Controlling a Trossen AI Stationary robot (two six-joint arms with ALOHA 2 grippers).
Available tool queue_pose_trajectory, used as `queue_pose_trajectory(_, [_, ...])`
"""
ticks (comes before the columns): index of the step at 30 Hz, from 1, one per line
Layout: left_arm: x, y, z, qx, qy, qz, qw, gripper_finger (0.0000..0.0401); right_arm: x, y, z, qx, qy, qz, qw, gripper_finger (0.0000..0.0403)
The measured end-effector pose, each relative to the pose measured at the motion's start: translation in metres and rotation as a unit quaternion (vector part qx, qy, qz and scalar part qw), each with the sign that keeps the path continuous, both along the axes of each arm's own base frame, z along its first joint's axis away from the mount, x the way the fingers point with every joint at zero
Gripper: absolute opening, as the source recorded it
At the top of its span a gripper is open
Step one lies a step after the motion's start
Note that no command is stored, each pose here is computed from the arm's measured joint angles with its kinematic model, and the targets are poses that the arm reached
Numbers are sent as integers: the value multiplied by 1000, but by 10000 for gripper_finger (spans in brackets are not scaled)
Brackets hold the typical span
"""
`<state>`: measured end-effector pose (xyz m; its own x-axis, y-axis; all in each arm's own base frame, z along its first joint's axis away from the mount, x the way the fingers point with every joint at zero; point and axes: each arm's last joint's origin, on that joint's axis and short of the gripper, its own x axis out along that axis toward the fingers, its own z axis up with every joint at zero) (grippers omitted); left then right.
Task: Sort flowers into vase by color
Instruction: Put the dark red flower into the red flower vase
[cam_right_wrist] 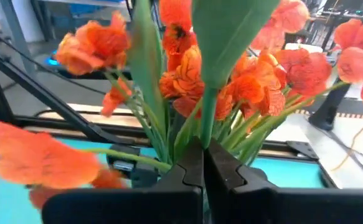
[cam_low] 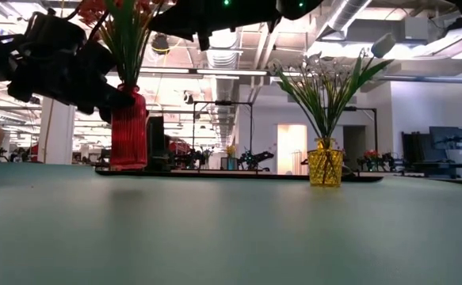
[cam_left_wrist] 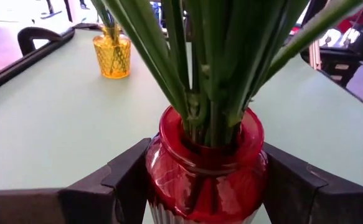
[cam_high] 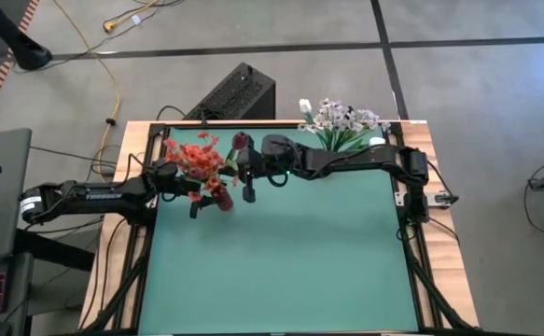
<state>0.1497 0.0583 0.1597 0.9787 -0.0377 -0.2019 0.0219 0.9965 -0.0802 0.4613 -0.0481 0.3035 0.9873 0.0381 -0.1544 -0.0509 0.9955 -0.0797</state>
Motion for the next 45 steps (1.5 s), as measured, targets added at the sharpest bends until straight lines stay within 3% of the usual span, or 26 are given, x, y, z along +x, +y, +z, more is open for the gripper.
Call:
queue_pose_trajectory(4, [0, 0, 1, 8, -1, -2, 1000, 231, 0, 1, 1, 19, -7, 25, 999, 24])
queue_pose_trajectory(17, [0, -2, 1, 1, -4, -34, 999, 231, 1, 5, 5, 17, -28, 19, 999, 24])
queue_pose_trajectory(33, [0, -5, 6, 0, -33, -79, 996, 231, 3, 0, -12, 43, 28, 19, 998, 24])
queue_pose_trajectory(45, [0, -4, 5, -10, -28, -62, 998, 231, 9, 9, -20, 52, 30, 59, 996, 24])
